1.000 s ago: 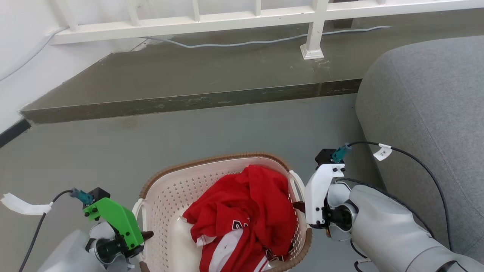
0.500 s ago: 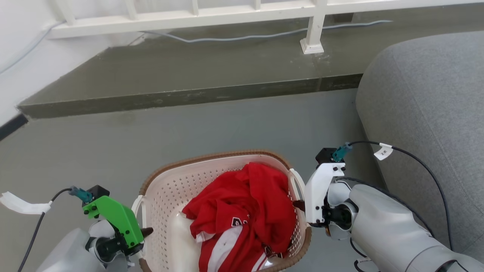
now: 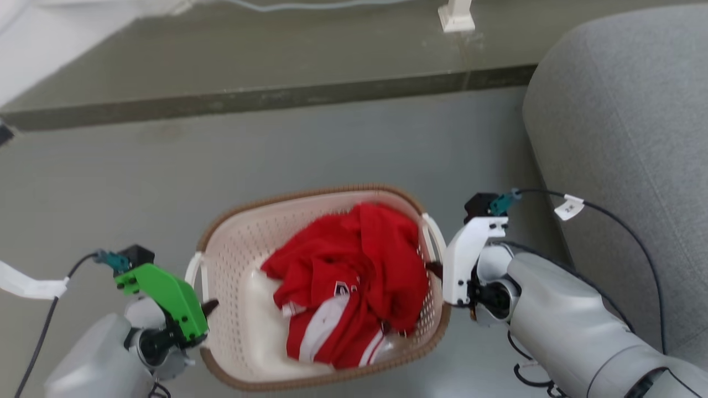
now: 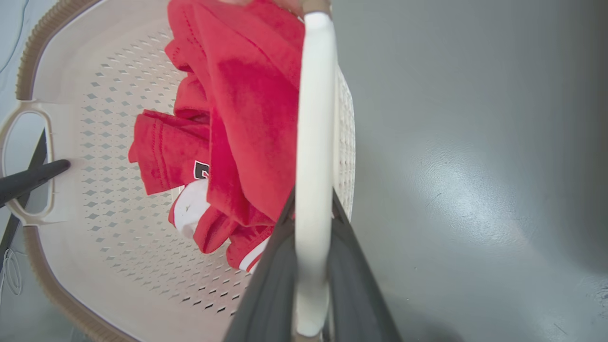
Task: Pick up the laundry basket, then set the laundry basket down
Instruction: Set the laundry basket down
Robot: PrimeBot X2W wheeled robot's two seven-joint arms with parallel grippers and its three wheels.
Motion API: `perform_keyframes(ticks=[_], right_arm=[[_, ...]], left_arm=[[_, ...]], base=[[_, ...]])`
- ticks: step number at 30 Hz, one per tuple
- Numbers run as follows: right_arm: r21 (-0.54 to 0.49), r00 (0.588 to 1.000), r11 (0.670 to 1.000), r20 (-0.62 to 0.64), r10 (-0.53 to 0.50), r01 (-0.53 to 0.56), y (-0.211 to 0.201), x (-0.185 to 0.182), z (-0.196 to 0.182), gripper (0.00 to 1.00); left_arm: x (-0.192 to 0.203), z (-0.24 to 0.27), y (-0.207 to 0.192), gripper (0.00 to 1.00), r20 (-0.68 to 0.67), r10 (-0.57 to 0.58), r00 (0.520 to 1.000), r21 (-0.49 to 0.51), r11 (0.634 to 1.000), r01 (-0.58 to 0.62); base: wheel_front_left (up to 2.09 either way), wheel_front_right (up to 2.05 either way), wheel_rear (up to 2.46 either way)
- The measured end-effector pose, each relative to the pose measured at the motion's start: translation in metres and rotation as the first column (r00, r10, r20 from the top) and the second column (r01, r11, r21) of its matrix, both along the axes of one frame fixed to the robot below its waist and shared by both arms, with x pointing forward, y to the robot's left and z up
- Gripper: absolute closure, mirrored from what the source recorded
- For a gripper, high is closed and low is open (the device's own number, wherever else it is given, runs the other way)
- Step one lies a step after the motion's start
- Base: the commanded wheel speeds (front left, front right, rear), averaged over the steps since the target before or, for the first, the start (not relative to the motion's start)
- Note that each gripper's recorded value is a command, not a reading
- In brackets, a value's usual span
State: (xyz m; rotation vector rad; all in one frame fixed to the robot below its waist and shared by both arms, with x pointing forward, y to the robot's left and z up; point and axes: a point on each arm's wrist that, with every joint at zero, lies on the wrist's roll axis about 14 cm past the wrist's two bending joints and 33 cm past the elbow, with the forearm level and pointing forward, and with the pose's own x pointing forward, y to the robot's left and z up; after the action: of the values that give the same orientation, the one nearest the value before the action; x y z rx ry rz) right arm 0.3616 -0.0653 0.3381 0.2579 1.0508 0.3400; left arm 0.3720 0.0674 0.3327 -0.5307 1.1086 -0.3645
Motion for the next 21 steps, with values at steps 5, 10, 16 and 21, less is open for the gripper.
perform_keyframes(ticks=[5,10,16,21], right_arm=[[-0.012,0.999,1.0,0.032,-0.028,0.028,-0.003,0.017,-0.006,1.0],[-0.024,0.998,0.999,0.034,-0.048,0.049,-0.006,0.025,-0.021,1.0],[-0.045,0.998,0.997,0.037,-0.058,0.06,-0.009,0.036,-0.04,1.0],[-0.06,0.997,0.995,0.031,-0.076,0.078,-0.013,0.043,-0.057,1.0]], left_arm=[[0.016,-0.006,-0.003,1.0,0.035,0.0,0.999,0.004,1.0,0.0],[0.027,-0.02,-0.006,1.0,0.047,-0.013,0.999,0.02,1.0,0.012],[0.034,-0.04,-0.01,1.0,0.043,-0.026,0.999,0.028,0.999,0.025],[0.044,-0.056,-0.014,1.0,0.054,-0.042,0.998,0.035,0.999,0.04]], base=[[0.0,0.0,0.0],[0.0,0.0,0.0],[0.0,0.0,0.0],[0.0,0.0,0.0]])
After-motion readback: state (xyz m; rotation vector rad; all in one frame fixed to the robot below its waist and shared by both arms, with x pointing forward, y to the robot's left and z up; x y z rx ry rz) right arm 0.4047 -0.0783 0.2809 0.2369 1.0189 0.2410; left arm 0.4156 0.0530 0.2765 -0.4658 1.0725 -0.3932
